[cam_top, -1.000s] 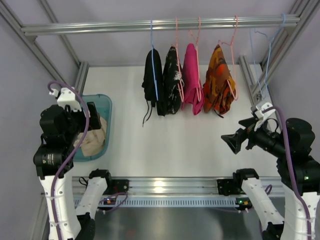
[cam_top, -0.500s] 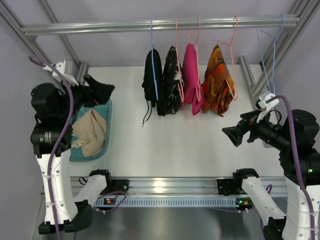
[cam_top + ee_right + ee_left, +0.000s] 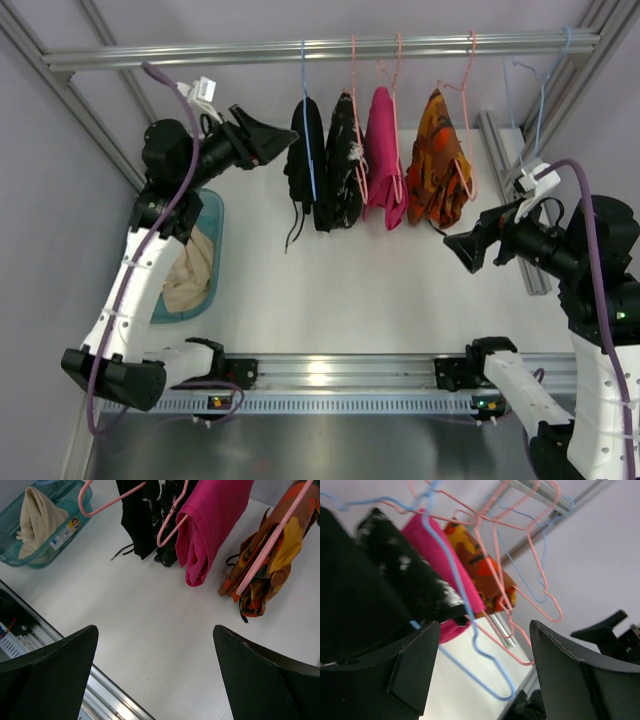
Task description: Remove the trousers from the hanger
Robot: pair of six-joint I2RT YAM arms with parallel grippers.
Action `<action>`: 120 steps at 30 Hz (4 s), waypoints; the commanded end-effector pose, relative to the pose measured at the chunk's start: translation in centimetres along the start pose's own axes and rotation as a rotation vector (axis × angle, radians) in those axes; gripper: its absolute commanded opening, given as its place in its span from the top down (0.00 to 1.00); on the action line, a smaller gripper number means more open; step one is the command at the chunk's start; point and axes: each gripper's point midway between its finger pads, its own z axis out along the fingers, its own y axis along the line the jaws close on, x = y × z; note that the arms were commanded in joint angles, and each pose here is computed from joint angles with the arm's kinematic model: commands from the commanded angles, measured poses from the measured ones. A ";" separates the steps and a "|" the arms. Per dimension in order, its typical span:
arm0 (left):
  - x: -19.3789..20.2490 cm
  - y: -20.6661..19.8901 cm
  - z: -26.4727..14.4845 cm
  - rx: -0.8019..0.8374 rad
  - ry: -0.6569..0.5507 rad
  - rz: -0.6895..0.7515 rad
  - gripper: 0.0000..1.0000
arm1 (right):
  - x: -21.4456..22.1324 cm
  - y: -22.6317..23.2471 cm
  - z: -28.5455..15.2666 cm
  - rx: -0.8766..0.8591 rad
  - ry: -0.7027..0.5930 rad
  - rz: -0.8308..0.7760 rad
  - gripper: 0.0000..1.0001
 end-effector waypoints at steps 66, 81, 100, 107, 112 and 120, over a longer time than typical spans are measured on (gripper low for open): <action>-2.9 -10.0 4.5 0.300 -0.121 -0.034 1.00 | -6.7 0.5 0.6 -0.055 -0.166 -0.045 0.01; 0.0 -11.0 0.1 0.344 -0.122 0.040 1.00 | -10.7 0.7 3.8 -0.157 -0.231 0.008 0.01; 1.7 -10.8 -3.9 0.296 -0.169 0.161 1.00 | -21.4 9.3 12.6 -0.228 -0.509 0.134 0.31; 1.4 -10.8 -5.0 0.285 -0.189 0.161 1.00 | -21.7 16.2 14.7 -0.313 -0.457 0.229 0.31; 1.4 -11.0 -6.0 0.290 -0.205 0.167 1.00 | -20.0 19.7 16.8 -0.361 -0.390 0.276 0.28; 1.8 -11.2 -7.0 0.300 -0.210 0.170 1.00 | -19.4 21.6 19.7 -0.383 -0.335 0.332 0.30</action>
